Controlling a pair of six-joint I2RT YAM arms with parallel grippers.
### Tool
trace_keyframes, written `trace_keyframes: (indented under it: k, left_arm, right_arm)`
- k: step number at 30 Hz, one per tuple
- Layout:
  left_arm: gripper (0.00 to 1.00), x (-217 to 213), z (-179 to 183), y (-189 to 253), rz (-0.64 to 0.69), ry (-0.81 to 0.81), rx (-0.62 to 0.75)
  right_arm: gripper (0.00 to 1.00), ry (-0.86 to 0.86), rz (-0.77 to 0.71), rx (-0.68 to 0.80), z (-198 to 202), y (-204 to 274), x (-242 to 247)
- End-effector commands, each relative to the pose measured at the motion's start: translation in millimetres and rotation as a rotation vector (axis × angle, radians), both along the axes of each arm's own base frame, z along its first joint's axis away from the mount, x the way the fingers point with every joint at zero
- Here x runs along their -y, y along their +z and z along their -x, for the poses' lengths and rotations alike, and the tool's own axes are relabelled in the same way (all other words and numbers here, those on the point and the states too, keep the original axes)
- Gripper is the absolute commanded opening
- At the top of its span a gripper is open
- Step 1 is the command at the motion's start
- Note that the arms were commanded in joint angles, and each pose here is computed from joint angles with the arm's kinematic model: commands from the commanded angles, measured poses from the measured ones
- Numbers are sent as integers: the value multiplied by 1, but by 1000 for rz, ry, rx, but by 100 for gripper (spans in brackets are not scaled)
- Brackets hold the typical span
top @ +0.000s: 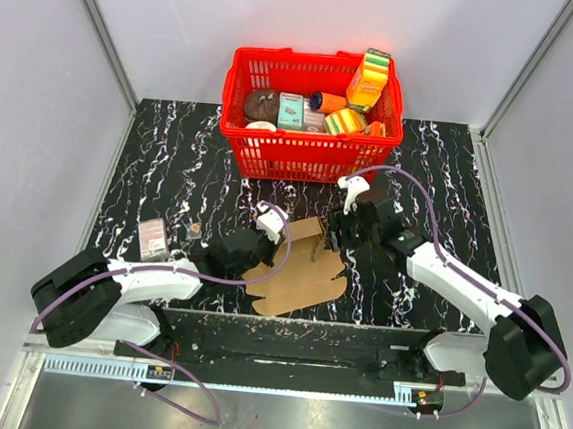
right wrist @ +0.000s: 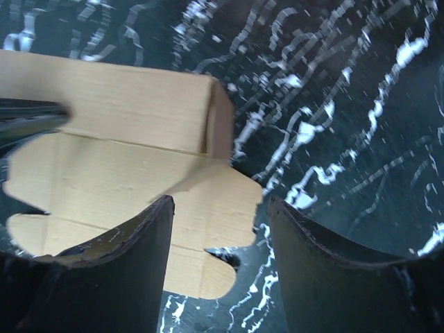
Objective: Fold the paper box
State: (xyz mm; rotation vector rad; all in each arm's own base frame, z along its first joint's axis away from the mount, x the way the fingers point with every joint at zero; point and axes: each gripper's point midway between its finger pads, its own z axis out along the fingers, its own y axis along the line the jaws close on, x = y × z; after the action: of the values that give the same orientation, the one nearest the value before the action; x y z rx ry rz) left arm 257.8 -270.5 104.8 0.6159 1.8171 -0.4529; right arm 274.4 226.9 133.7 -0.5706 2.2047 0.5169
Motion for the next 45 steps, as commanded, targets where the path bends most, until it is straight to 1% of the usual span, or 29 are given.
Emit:
trace_keyframes:
  k: [1,3,6,10,13,17,22,23,26,28,29,34,38,45]
  left_arm:
    - [0,0,-5,6,21,22,12]
    - [0,0,-6,7,23,24,14]
    - [0,0,-5,7,21,24,13]
    - [0,1,-5,7,22,18,11]
    - [0,1,-4,7,21,15,9]
    - [0,2,-4,9,24,9,9]
    - [0,3,-3,8,27,4,5]
    - [0,3,-3,8,26,4,4]
    - [0,3,-3,8,24,2,4]
    - [0,3,-3,8,22,3,5]
    - [0,3,-3,9,25,3,7]
    - [0,3,-3,8,19,3,4]
    - [0,3,-3,8,17,1,4]
    - [0,3,-3,9,14,0,6]
  right_arm:
    - [63,-199,142,-32,-18,-13,33]
    - [63,-220,189,-76,-15,-24,40]
    - [63,-209,205,-112,-11,-33,39]
    - [62,-170,168,-134,-9,-42,28]
    - [62,-140,138,-127,-15,-43,17]
    - [61,-145,105,-111,-28,-45,6]
    - [59,-139,73,-124,-31,-58,-4]
    - [58,-142,49,-108,-35,-57,-7]
    - [58,-150,9,-80,-36,-60,-9]
    - [58,-129,-8,-90,-29,-65,-11]
    - [58,-122,-32,-65,-32,-60,-14]
    - [57,-109,-62,-66,-25,-60,-15]
    - [58,-106,-114,-20,-26,-52,-17]
    - [58,-101,-134,-1,-27,-56,-19]
